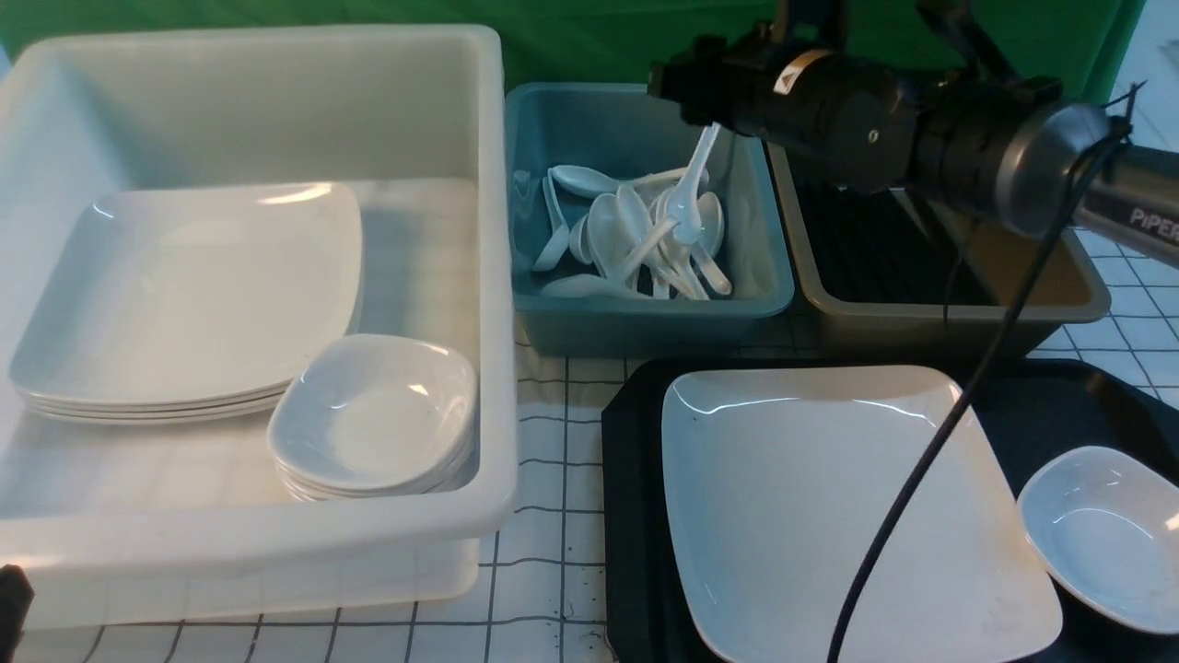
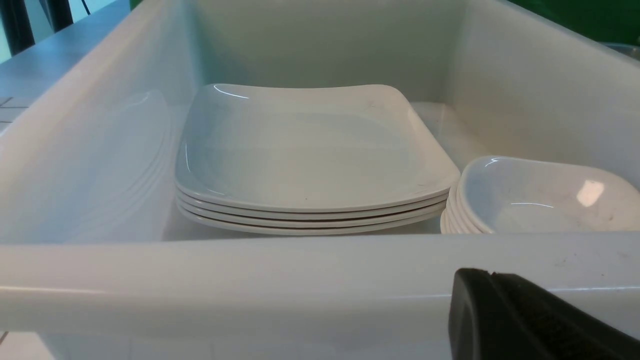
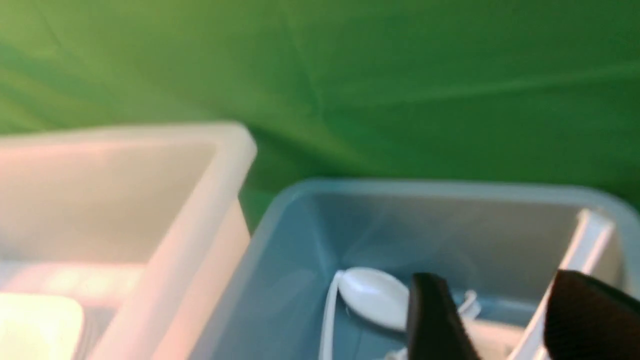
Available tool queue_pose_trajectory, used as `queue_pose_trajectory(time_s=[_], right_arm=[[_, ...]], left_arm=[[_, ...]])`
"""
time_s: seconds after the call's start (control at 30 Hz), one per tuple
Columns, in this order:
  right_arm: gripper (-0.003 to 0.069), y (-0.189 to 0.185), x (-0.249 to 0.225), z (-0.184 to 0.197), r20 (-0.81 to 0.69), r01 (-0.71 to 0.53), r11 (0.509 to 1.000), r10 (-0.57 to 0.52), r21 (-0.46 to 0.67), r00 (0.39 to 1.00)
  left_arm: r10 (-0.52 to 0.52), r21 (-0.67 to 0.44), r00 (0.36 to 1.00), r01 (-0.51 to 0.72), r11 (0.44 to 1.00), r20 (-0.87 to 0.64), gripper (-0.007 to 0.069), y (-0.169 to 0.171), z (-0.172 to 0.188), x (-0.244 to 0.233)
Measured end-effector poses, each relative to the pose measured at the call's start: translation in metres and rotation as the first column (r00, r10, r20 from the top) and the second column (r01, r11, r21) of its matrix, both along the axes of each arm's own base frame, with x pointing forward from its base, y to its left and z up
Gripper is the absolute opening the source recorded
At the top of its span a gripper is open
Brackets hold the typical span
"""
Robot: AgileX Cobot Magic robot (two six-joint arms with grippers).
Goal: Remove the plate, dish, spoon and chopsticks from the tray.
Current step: Use the right arm to put the soup spoon into the small storage box in the middle, then use the left arm to grab a plate from the dinner plate
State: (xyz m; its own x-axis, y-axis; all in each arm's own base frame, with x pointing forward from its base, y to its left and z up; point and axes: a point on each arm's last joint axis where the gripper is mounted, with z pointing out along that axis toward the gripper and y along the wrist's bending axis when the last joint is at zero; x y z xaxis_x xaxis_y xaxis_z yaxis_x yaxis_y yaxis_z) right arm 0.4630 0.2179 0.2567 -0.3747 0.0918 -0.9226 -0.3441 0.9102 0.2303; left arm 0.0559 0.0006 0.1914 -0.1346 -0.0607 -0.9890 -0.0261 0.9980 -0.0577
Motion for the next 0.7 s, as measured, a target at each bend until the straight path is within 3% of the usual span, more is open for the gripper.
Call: queue_pose_trajectory(time_s=[0.1, 0.2, 0.33, 0.37, 0.5, 0.7], right_arm=[[0.0374, -0.001, -0.005, 0.000, -0.082, -0.019, 0.999, 0.016, -0.032, 0.996], [0.0349, -0.004, -0.016, 0.015, -0.140, -0.047, 0.997, 0.038, -0.063, 0.989], [0.0237, -0.014, -0.046, 0.056, -0.203, -0.137, 0.977, 0.103, -0.161, 0.974], [0.0172, -0.022, -0.065, 0.081, -0.226, -0.196, 0.956, 0.145, -0.220, 0.963], [0.0046, -0.046, -0.122, 0.140, -0.272, -0.301, 0.896, 0.215, -0.328, 0.938], [0.0004, -0.084, -0.203, 0.185, -0.372, -0.369, 0.850, 0.227, -0.375, 0.900]], left_arm=[[0.000, 0.000, 1.000, 0.000, 1.000, 0.000, 0.0021, 0.000, 0.000, 0.000], [0.000, 0.000, 1.000, 0.000, 1.000, 0.000, 0.0021, 0.000, 0.000, 0.000], [0.000, 0.000, 1.000, 0.000, 1.000, 0.000, 0.0021, 0.000, 0.000, 0.000], [0.000, 0.000, 1.000, 0.000, 1.000, 0.000, 0.0021, 0.000, 0.000, 0.000], [0.000, 0.000, 1.000, 0.000, 1.000, 0.000, 0.0021, 0.000, 0.000, 0.000], [0.000, 0.000, 1.000, 0.000, 1.000, 0.000, 0.0021, 0.000, 0.000, 0.000]])
